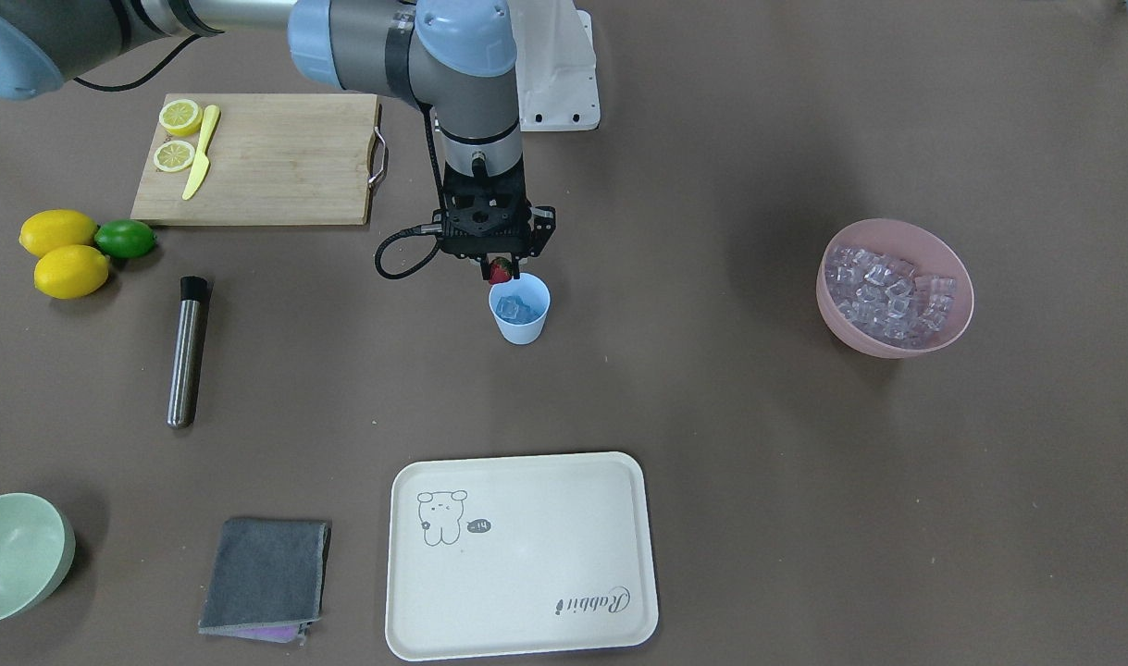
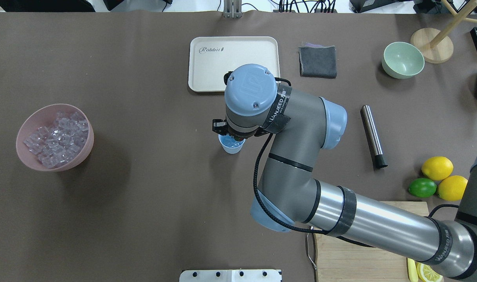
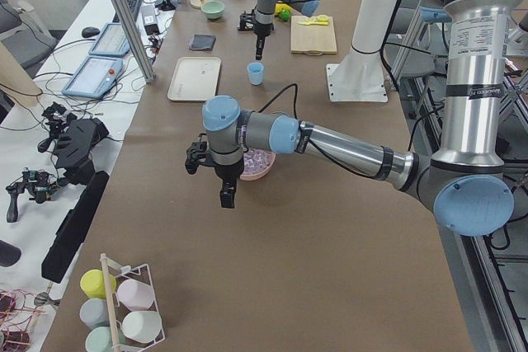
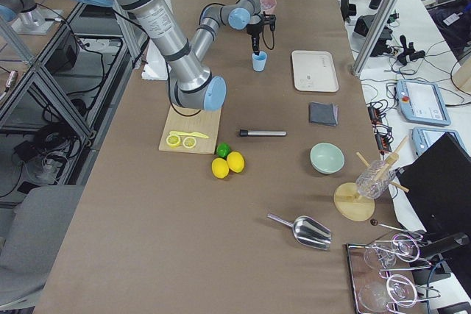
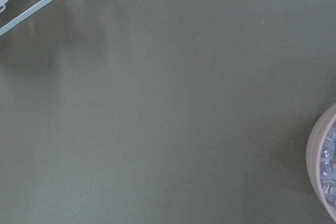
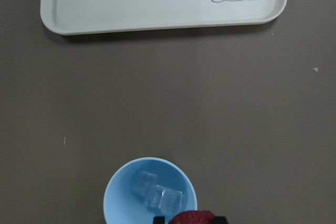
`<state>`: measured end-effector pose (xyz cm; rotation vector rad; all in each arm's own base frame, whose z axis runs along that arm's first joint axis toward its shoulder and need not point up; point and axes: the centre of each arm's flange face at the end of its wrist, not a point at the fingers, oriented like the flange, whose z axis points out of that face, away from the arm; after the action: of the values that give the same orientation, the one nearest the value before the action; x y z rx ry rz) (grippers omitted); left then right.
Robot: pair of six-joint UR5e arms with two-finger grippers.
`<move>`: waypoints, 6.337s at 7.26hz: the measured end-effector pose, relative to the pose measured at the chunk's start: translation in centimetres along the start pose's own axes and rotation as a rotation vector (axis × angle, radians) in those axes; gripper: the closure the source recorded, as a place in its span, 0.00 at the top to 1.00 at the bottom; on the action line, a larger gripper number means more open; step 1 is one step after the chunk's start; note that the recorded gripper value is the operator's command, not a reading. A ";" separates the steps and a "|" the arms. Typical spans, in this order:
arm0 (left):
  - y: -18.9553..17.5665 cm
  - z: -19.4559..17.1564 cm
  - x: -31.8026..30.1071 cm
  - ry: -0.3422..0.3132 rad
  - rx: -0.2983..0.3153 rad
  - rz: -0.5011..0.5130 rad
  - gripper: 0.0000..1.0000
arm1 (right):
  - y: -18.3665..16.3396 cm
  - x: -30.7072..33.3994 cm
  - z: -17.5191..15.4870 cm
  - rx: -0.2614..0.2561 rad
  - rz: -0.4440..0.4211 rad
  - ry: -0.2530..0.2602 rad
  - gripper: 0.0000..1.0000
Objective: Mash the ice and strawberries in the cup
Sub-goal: 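Open the right gripper to drop the strawberry into the cup, then move the right gripper back over the metal pestle on the table, then lower the right gripper and close it on the metal pestle's end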
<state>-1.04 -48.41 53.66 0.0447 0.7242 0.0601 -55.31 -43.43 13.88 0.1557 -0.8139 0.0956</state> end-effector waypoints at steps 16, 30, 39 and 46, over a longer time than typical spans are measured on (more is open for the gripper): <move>0.0 0.5 -0.4 -0.002 -0.011 -0.009 0.98 | -12.6 23.0 -1.4 -0.084 -0.047 0.069 1.00; 0.7 0.9 -0.9 -0.001 0.014 0.012 0.98 | -13.6 40.6 10.6 -0.183 -0.075 0.089 0.89; 0.5 0.6 -0.8 -0.028 0.026 0.022 0.99 | -11.6 39.7 12.0 -0.216 -0.031 0.099 0.70; 0.4 0.7 -0.7 -0.028 0.024 0.023 0.98 | -12.5 38.7 10.1 -0.242 -0.023 0.030 0.00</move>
<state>-1.11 -48.06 54.70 0.0770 0.6970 0.0730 -34.34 -56.51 47.68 -0.0640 -0.7869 -0.0228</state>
